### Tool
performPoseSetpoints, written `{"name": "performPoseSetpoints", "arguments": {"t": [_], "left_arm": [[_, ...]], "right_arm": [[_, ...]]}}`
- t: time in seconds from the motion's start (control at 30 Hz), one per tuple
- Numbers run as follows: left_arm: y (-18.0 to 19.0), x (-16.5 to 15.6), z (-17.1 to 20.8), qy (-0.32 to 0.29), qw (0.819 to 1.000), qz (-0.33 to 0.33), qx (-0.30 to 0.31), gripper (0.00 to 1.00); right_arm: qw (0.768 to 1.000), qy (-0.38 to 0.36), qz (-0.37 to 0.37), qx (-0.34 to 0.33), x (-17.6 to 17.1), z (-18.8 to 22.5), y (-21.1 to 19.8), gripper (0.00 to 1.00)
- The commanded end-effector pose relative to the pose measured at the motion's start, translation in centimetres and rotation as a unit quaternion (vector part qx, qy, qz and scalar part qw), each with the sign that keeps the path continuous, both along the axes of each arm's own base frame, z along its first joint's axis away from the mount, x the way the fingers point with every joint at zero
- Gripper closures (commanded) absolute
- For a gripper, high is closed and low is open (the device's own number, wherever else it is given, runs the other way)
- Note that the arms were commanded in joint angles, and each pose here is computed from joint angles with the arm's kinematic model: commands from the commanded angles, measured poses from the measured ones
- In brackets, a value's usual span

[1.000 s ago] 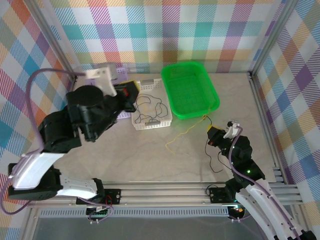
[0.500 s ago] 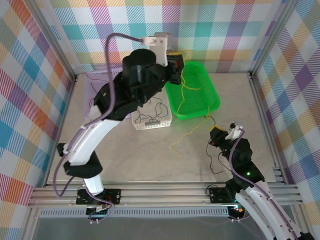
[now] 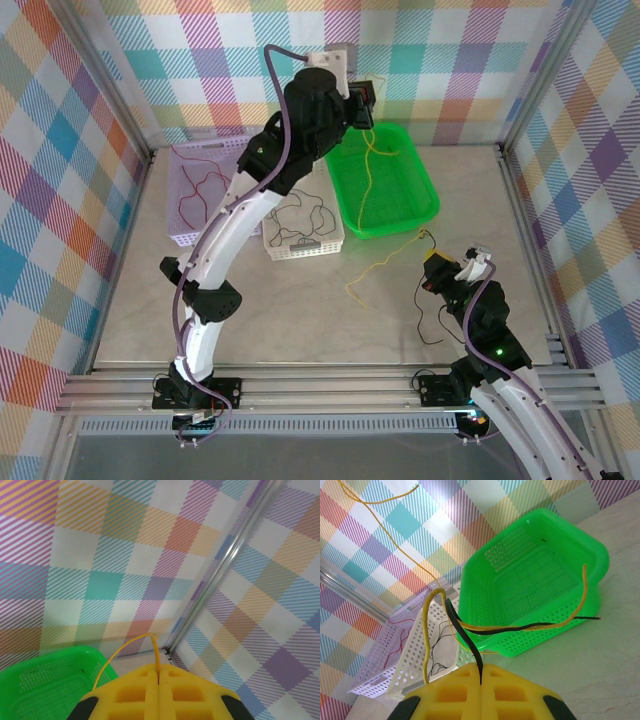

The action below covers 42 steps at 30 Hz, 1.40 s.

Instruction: Untangle the cables

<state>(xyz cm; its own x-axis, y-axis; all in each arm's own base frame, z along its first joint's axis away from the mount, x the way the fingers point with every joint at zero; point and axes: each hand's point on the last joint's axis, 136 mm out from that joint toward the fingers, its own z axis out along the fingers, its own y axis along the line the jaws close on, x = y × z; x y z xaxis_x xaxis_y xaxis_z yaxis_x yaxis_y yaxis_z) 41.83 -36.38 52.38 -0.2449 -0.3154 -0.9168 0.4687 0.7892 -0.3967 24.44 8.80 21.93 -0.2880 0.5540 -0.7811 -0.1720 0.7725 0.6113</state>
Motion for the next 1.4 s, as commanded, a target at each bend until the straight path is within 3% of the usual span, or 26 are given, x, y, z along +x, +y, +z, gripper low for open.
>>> {"name": "performPoseSetpoints", "arguments": {"t": [0.0,0.2,0.43,0.93,1.37], "left_arm": [[1.0,-1.1,5.6,-0.065,0.995,-0.012,-0.068,1.0],[1.4,-2.1,8.6,-0.109,0.989,-0.026,-0.098,1.0],[0.0,0.8,5.3,-0.092,0.993,-0.013,-0.07,1.0],[-5.1,8.7,-11.4,0.036,0.999,0.018,0.035,1.0],[-6.8,9.9,-25.4,0.164,0.977,0.033,0.134,1.0]], "right_arm": [[1.0,-0.01,-0.001,0.01,0.1,0.5,0.0,1.0],[1.0,-0.011,0.005,0.014,0.1,0.6,0.2,1.0],[1.0,-0.012,0.014,0.015,0.0,0.7,0.6,1.0],[1.0,-0.015,0.022,0.015,-0.1,0.9,0.8,1.0],[1.0,-0.019,0.019,0.015,-0.2,1.1,0.6,1.0]]}}
